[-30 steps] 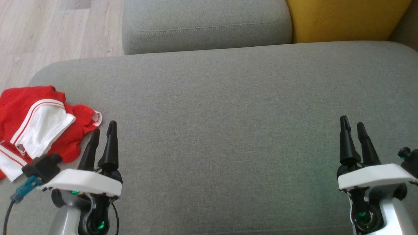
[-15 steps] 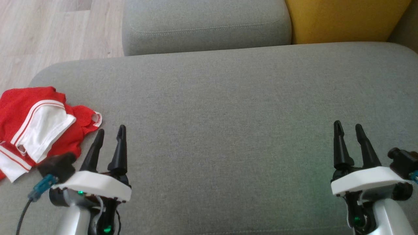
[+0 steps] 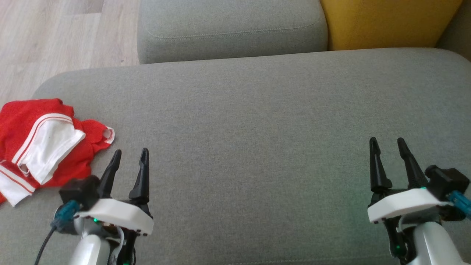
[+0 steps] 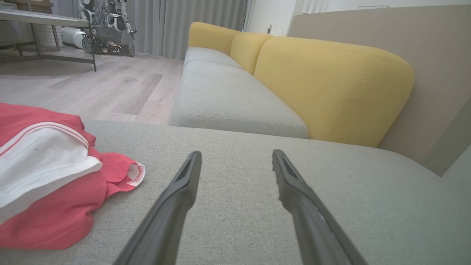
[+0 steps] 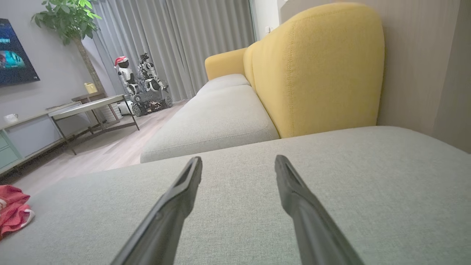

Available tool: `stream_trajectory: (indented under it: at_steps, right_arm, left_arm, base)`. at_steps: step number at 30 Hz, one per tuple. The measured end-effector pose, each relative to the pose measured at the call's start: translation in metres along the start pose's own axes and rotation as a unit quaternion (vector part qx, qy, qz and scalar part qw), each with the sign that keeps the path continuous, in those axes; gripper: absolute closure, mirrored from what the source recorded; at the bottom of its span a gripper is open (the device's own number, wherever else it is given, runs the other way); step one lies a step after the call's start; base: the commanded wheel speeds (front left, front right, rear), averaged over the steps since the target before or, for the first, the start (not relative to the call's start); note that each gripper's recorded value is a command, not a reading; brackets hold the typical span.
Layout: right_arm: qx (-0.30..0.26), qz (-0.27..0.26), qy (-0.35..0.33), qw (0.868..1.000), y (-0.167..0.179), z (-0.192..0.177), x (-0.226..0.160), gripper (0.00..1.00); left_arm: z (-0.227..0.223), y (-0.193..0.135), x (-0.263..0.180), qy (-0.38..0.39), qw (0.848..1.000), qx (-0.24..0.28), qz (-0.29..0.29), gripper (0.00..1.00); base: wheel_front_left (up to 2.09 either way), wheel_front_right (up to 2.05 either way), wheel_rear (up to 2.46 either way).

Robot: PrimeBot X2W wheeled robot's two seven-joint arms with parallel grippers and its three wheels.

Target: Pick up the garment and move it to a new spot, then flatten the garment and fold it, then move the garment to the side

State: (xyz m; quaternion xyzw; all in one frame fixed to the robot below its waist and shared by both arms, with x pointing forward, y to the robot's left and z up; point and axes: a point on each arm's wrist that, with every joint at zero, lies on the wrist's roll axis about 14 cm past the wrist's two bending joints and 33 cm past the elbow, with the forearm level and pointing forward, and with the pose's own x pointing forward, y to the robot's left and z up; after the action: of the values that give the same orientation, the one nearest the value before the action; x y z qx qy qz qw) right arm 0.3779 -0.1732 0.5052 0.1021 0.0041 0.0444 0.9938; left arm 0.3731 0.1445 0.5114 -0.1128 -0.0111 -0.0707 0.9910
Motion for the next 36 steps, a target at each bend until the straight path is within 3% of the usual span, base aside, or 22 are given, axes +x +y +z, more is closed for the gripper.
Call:
stream_trajectory:
  at_steps: [26, 36]
  right_arm:
    - [-0.094, 0.014, 0.009, 0.995, 0.008, -0.01, -0.001, 0.0]
    - [-0.08, 0.014, 0.008, 0.997, 0.009, -0.009, 0.003, 0.0]
  left_arm:
    - [-0.021, 0.006, -0.006, 0.015, 0.994, 0.109, -0.006, 0.0]
    - [-0.026, 0.01, -0.008, 0.023, 0.994, 0.107, 0.001, 0.0]
  base:
    - [0.0, 0.0, 0.0]
    - [0.0, 0.0, 0.0]
